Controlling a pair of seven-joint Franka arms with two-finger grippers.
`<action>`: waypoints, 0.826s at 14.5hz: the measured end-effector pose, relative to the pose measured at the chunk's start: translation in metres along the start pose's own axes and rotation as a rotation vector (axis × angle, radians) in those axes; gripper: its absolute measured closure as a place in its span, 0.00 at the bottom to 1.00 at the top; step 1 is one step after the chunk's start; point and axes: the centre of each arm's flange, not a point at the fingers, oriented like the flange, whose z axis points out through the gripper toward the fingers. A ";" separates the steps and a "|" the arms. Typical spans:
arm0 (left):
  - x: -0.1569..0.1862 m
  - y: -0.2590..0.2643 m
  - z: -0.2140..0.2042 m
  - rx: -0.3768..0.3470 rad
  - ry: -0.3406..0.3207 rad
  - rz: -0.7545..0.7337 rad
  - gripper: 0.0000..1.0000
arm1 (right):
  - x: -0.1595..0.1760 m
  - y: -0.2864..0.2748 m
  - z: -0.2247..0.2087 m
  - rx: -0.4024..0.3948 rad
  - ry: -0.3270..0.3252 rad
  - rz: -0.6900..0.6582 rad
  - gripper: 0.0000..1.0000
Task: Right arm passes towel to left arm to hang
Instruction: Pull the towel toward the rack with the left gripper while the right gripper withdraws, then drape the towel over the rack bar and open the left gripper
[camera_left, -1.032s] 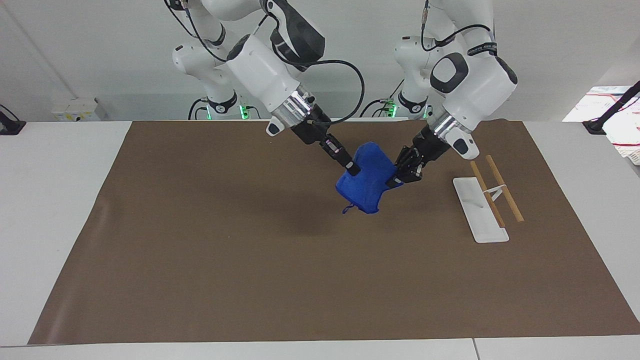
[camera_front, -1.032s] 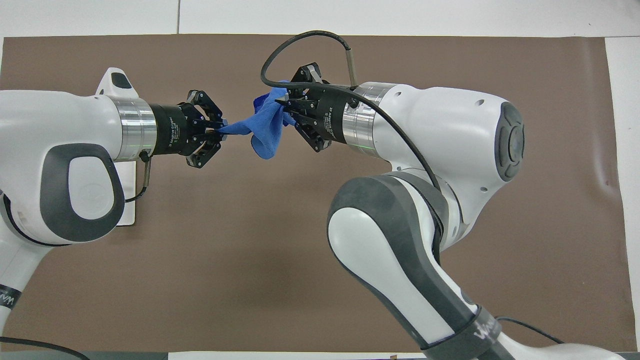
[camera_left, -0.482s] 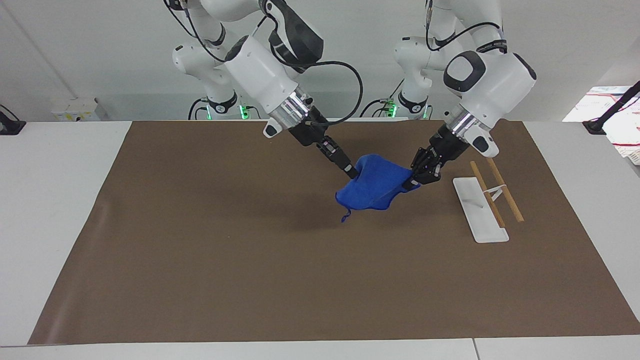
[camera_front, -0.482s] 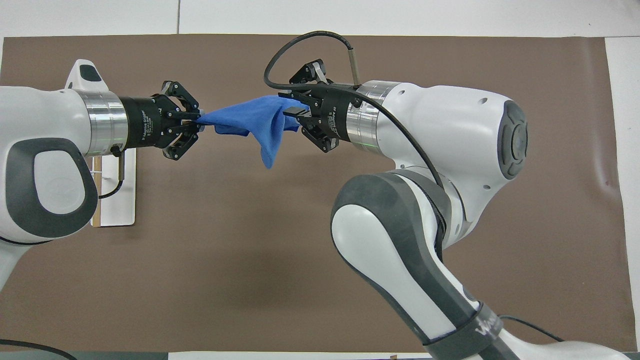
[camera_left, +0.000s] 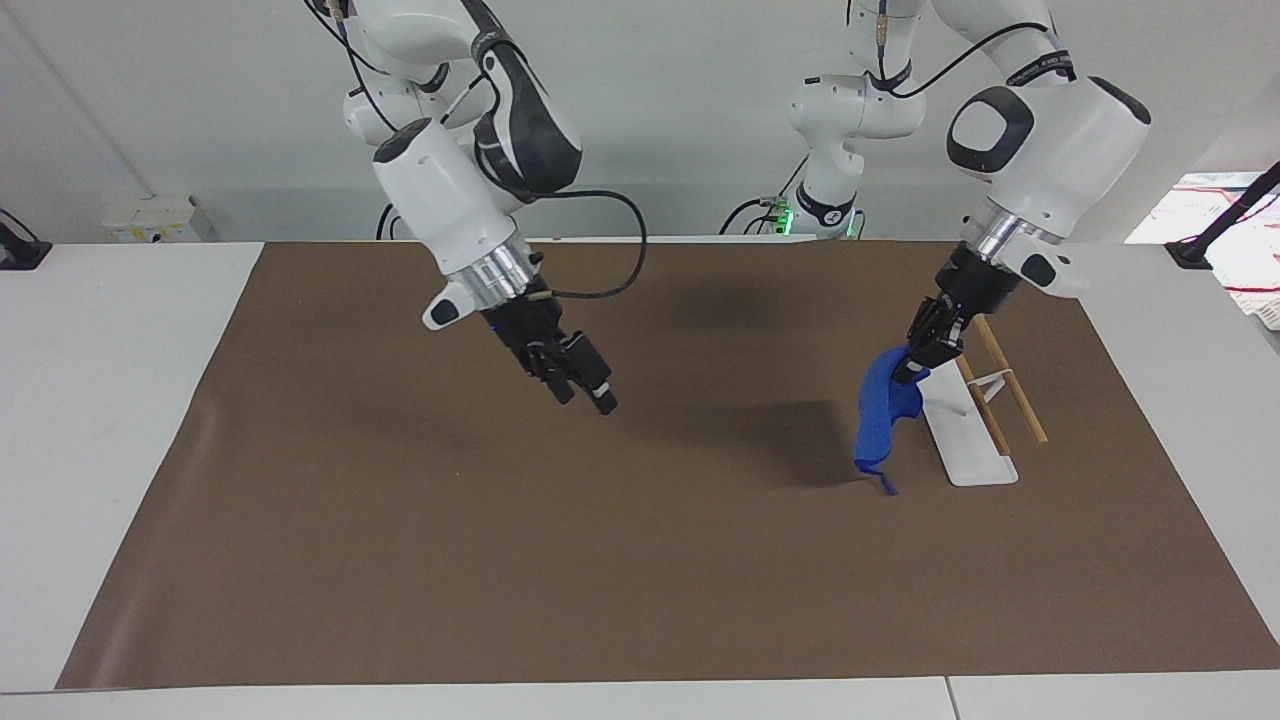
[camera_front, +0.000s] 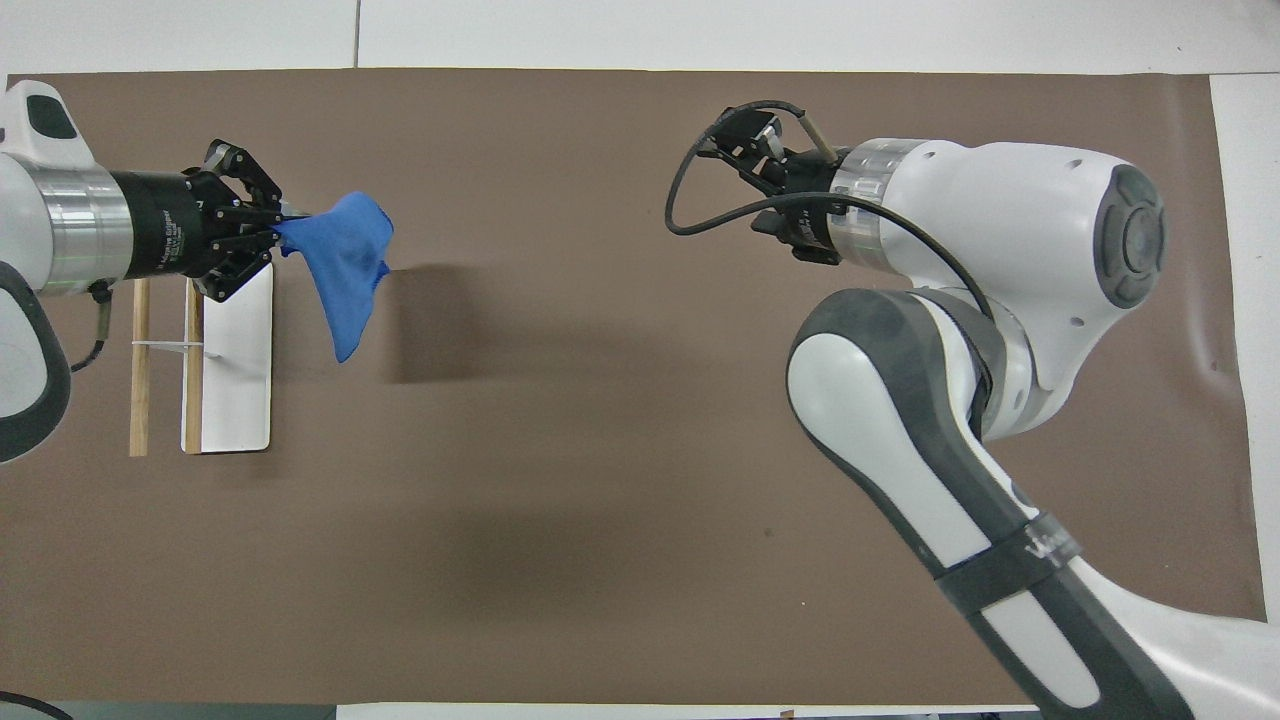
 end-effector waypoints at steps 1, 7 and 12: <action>0.007 -0.003 -0.005 0.018 0.022 0.047 0.98 | 0.017 0.021 -0.006 -0.048 -0.018 -0.071 0.00; 0.043 -0.024 -0.019 0.145 0.170 0.203 0.98 | 0.080 0.098 -0.079 -0.455 -0.090 -0.422 0.00; 0.107 -0.061 -0.046 0.160 0.219 0.161 0.98 | 0.082 0.087 -0.183 -0.574 -0.151 -0.494 0.00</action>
